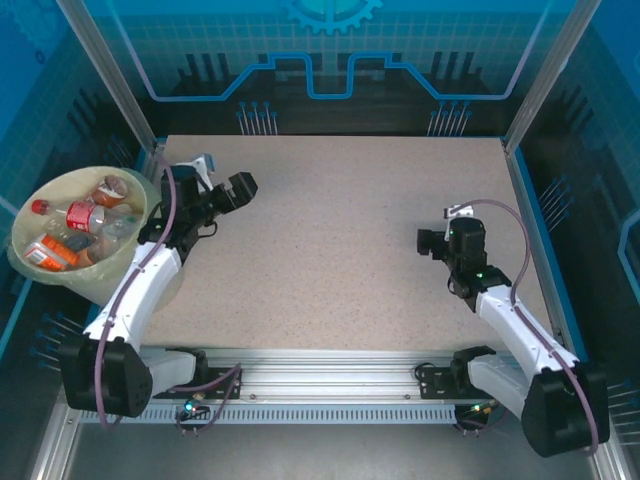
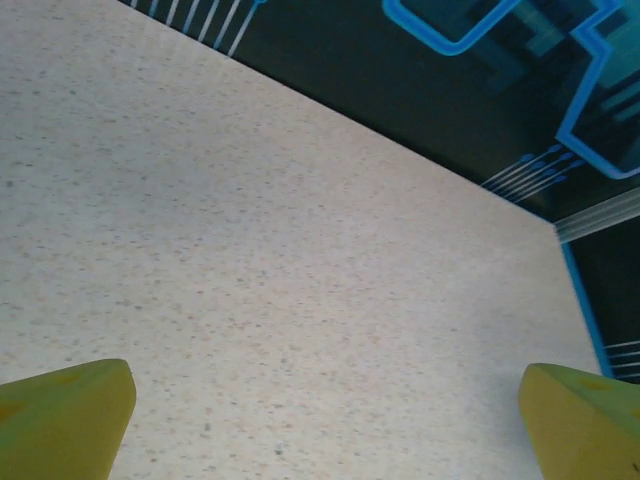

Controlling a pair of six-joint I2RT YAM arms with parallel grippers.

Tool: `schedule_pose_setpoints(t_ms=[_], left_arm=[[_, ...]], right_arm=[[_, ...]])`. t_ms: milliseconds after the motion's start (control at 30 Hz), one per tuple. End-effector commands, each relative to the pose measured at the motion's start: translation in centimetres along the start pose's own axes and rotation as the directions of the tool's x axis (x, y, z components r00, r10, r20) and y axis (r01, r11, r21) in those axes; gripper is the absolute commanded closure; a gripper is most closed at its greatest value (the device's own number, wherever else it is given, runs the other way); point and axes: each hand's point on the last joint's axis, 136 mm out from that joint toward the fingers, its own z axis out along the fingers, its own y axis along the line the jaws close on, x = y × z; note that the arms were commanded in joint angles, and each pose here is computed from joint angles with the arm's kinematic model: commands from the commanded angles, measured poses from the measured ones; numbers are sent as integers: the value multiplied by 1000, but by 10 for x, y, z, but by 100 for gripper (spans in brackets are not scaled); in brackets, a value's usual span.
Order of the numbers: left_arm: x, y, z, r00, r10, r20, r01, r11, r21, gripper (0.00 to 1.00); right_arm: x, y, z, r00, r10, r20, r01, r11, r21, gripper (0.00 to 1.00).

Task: Put the plastic bottles in the bin

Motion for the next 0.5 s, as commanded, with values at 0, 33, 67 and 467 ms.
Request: schedule_pose_setpoints(t_ms=[0, 33, 67, 467], left_arm=[[-3, 21, 5, 991, 104, 82, -97, 992, -87, 1], [0, 31, 6, 989, 115, 95, -102, 987, -125, 1], [3, 43, 7, 987, 125, 102, -106, 980, -171, 1], [29, 107, 25, 960, 273, -60, -274, 877, -395, 1]], right_arm=[[-9, 5, 16, 998, 18, 68, -14, 998, -69, 0], [-8, 4, 20, 997, 9, 78, -3, 998, -69, 0], [-7, 3, 26, 996, -3, 86, 9, 998, -64, 0], [-14, 19, 77, 982, -64, 177, 92, 983, -159, 0]])
